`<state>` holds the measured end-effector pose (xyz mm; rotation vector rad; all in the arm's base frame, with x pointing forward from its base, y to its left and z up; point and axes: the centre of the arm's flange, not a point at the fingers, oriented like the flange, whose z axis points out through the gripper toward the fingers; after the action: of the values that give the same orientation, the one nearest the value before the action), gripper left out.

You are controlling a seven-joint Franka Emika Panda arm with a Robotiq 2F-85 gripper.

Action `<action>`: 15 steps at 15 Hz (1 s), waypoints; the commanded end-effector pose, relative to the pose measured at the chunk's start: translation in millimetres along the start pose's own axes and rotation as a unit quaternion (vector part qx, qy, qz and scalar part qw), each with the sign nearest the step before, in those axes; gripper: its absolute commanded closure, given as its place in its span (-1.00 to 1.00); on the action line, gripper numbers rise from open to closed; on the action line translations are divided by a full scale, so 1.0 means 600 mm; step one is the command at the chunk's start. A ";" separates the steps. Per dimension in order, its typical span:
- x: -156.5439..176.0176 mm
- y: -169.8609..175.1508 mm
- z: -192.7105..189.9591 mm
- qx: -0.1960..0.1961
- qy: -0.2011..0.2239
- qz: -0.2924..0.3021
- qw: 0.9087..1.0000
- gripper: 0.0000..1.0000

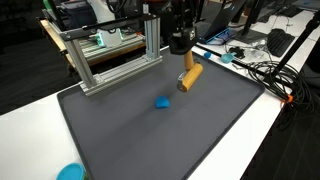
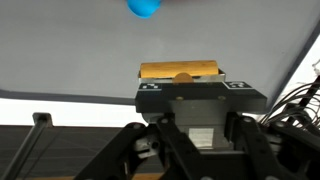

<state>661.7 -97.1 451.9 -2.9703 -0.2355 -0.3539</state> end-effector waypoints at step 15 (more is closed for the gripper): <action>-0.081 0.058 0.009 -0.031 0.060 -0.357 0.932 0.57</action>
<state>650.8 -121.8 438.6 -2.8921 -1.1085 -0.5875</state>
